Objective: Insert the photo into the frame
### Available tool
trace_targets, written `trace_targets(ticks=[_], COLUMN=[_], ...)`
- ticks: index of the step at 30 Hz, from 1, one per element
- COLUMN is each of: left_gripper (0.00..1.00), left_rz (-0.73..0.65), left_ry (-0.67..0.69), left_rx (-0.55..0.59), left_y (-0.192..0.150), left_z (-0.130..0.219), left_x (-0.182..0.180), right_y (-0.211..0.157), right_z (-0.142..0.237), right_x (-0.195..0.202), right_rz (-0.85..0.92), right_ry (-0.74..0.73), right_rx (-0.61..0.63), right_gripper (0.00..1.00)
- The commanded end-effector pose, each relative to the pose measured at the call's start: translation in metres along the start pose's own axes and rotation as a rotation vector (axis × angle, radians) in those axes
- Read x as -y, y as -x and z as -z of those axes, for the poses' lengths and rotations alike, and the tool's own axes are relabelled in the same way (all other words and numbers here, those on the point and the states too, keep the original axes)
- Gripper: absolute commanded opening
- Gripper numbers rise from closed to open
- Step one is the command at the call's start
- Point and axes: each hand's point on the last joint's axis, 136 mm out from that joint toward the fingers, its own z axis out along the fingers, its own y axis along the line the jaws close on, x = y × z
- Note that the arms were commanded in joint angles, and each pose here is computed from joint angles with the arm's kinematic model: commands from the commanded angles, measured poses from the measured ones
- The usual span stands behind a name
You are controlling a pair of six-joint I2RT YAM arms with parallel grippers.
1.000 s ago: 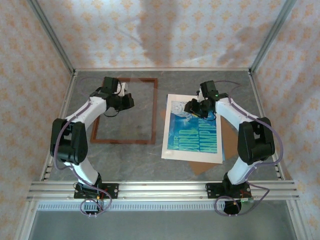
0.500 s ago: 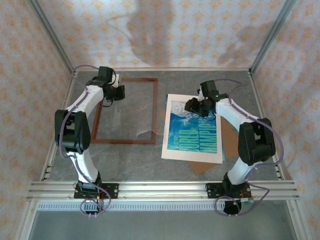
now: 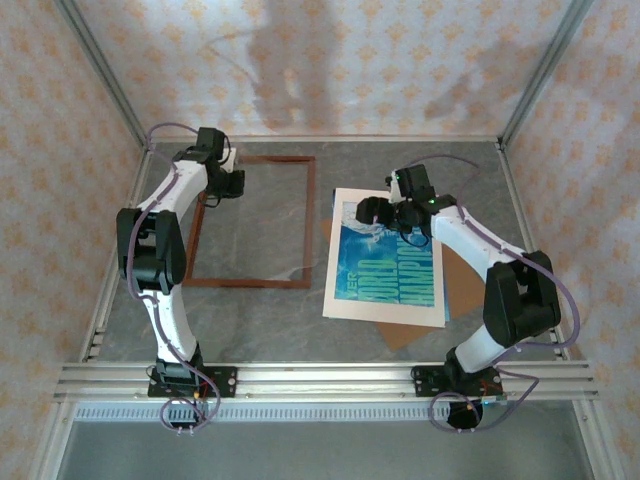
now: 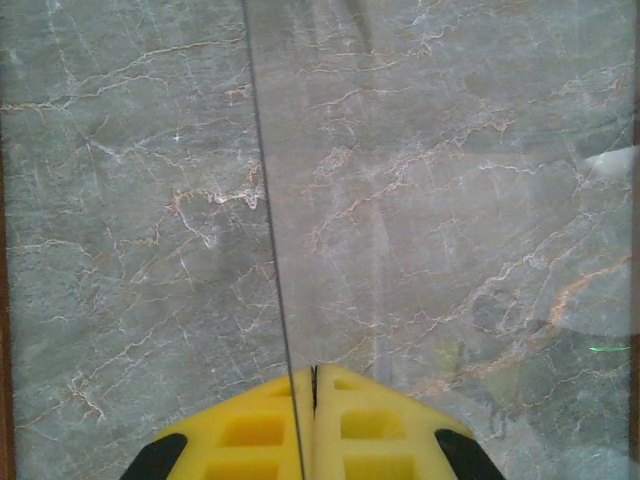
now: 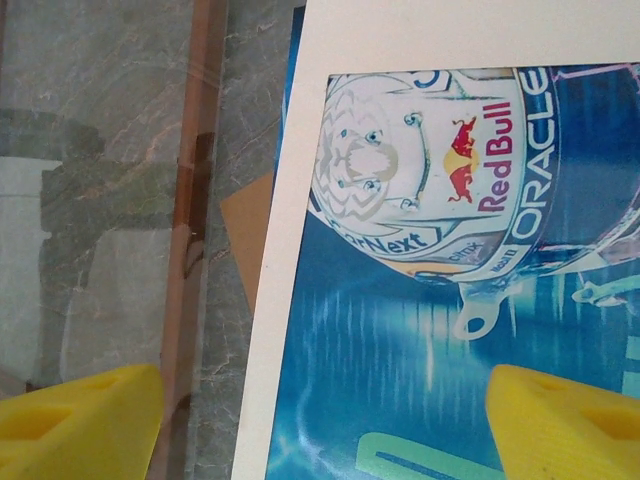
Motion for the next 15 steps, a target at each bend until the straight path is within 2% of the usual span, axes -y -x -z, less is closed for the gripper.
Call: trace_targets(ticks=[1, 15], left_gripper=[0.00, 0.00], left_rz=[-0.018, 0.007], left_ry=[0.040, 0.028], left_rx=[-0.011, -0.005], left_y=[0.002, 0.009], left_z=[0.002, -0.010], left_x=[-0.009, -0.011], right_y=[0.009, 0.008], right_z=[0.003, 0.000], right_x=[-0.004, -0.007], right_rz=[0.024, 0.037], right_ry=[-0.012, -0.026], right_rx=[0.032, 0.020], right_gripper=[0.85, 0.86])
